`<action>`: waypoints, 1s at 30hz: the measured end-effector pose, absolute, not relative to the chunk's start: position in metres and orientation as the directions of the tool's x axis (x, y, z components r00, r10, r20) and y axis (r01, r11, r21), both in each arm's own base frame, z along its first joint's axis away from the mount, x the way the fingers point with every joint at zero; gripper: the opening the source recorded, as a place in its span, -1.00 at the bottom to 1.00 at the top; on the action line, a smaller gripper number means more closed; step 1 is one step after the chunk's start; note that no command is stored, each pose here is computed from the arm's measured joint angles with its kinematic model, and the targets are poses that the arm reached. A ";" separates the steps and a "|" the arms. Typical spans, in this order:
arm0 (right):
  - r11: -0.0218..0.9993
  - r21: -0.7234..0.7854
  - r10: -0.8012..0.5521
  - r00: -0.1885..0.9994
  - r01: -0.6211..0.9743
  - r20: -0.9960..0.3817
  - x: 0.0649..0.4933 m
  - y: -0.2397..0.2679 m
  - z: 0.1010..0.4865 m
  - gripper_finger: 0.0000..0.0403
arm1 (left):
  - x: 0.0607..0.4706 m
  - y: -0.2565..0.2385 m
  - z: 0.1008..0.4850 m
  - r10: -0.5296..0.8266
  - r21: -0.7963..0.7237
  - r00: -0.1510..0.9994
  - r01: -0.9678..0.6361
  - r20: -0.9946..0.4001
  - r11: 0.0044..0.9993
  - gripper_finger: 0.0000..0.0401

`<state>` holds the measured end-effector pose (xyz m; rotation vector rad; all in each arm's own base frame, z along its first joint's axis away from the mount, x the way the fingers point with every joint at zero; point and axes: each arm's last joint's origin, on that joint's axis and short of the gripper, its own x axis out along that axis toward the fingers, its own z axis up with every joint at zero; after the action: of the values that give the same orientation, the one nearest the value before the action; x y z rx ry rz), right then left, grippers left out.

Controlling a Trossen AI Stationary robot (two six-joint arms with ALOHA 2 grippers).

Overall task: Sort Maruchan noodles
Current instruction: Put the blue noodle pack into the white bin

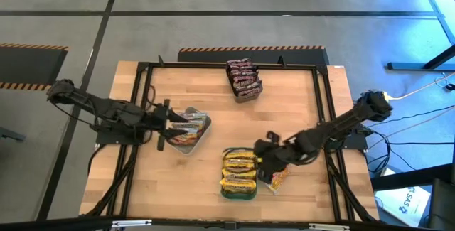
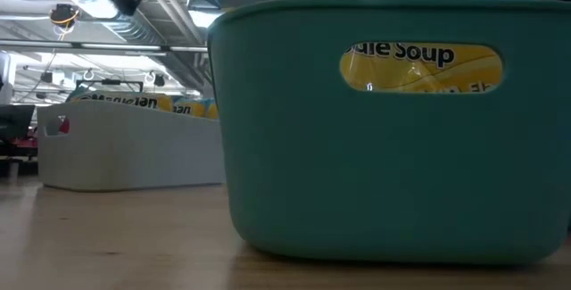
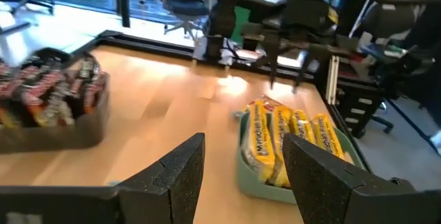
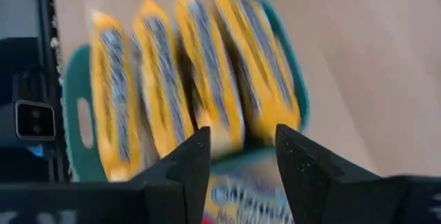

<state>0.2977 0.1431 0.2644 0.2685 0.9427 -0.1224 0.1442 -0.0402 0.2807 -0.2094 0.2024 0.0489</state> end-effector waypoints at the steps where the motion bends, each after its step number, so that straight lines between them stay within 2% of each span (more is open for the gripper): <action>1: 0.949 0.192 0.013 0.580 0.250 -0.814 0.288 0.143 0.261 -0.28 | 0.148 -0.042 0.279 0.017 -0.201 0.977 -0.060 -0.211 0.978 -0.05; 8: 0.875 0.345 0.116 0.544 0.340 -0.831 0.234 0.155 0.229 -0.32 | 0.181 -0.055 0.269 -0.042 -0.215 0.977 -0.004 -0.209 0.977 -0.05; 16: 0.819 0.367 0.135 0.475 0.441 -0.870 0.201 0.166 0.187 -0.32 | 0.212 -0.060 0.252 -0.087 -0.247 0.970 0.029 -0.227 0.969 -0.05; 23: 0.829 0.367 0.105 0.529 0.421 -0.842 0.197 0.172 0.186 -0.32 | 0.231 -0.058 0.234 -0.119 -0.292 0.894 -0.014 -0.433 0.956 -0.05; 26: 0.843 0.348 0.082 0.542 0.410 -0.836 0.198 0.171 0.186 -0.32 | 0.242 -0.065 0.228 -0.110 -0.249 0.819 -0.042 -0.563 0.968 -0.07; 30: 0.859 0.321 0.048 0.563 0.398 -0.825 0.199 0.170 0.186 -0.32 | 0.262 -0.067 0.219 -0.002 -0.119 0.708 -0.116 -0.706 0.986 -0.07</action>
<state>0.1987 0.1699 0.1865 0.5152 0.9602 -0.2174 0.2616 -0.0675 0.2190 -0.1591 0.7828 0.0638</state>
